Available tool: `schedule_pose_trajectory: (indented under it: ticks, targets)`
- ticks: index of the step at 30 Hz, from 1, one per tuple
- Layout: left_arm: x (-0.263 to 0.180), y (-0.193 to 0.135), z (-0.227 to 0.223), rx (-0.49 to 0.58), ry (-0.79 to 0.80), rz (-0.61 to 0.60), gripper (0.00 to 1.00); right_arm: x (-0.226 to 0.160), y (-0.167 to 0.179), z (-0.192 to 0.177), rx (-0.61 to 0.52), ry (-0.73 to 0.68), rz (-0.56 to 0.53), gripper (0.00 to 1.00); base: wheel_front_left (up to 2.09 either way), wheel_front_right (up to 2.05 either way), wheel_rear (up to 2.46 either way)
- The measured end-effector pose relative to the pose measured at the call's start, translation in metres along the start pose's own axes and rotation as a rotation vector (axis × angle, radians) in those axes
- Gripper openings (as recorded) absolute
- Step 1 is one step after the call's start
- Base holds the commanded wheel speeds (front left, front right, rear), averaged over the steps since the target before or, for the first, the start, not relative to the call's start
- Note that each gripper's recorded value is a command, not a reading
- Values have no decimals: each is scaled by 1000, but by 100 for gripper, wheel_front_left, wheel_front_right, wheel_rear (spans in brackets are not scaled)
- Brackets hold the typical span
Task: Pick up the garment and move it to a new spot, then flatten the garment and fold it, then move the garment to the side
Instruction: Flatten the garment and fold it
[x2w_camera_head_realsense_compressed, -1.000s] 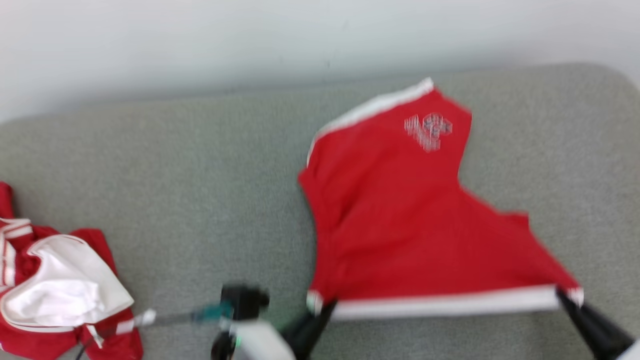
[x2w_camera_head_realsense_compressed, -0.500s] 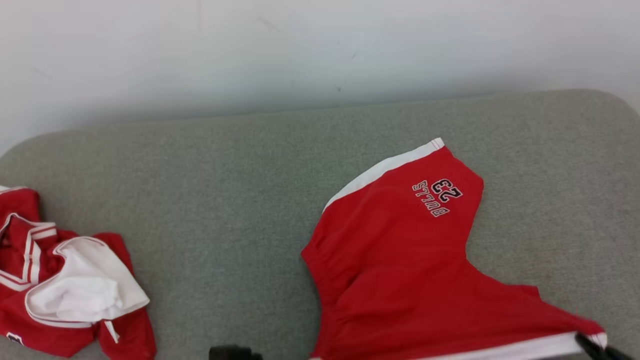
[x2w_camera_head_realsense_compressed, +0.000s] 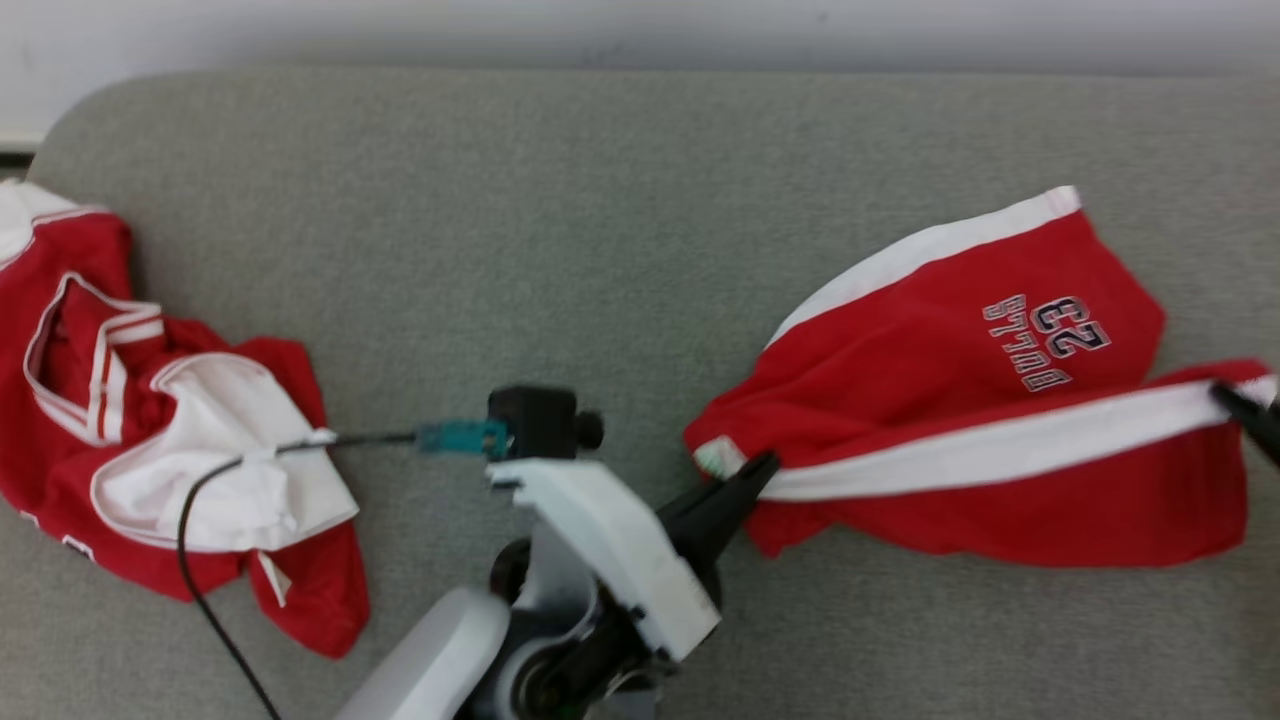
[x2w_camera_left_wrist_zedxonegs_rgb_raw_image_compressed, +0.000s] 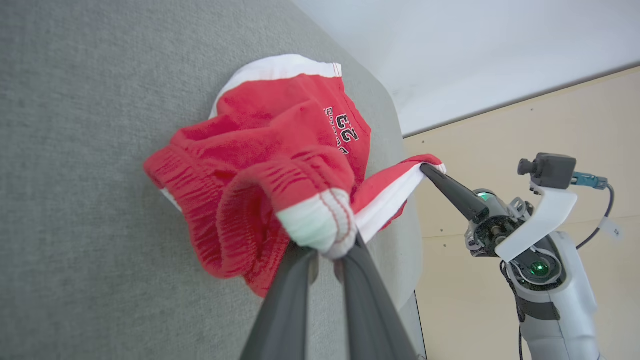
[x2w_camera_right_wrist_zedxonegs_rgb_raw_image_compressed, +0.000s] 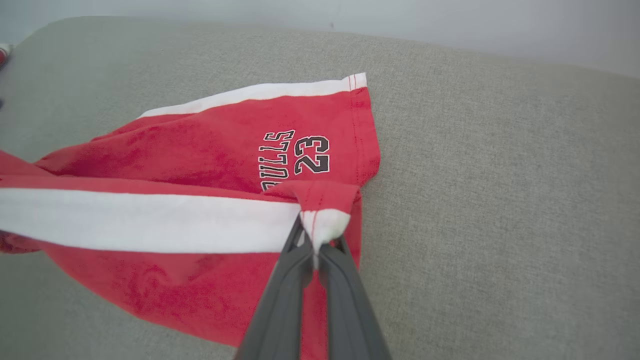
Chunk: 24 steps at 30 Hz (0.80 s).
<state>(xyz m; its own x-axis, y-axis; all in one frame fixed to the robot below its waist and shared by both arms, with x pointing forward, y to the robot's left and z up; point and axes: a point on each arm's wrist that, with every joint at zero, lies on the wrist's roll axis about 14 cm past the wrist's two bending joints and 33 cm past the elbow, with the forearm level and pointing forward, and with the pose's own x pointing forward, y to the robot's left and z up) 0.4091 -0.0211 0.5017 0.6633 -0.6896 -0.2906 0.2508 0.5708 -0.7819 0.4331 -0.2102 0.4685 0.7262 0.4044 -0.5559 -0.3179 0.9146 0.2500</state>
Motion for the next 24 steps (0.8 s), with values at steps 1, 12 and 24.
schedule_pose_trajectory:
  ticks: [1, 12, 24]
  targets:
    - [5, 2, 5, -6, 4, 10, 0, 10, -3, 5, -9, 8, -2, 0, 0, 0, 0]
    - [48, 62, 27, -90, 51, 214, 0, 108, -9, 20, -58, 84, 26, 0, 0, 0, 0]
    - [57, 68, 36, -94, 24, 230, 100, 136, -9, 34, -71, 31, 23, 0, 0, 0, 0]
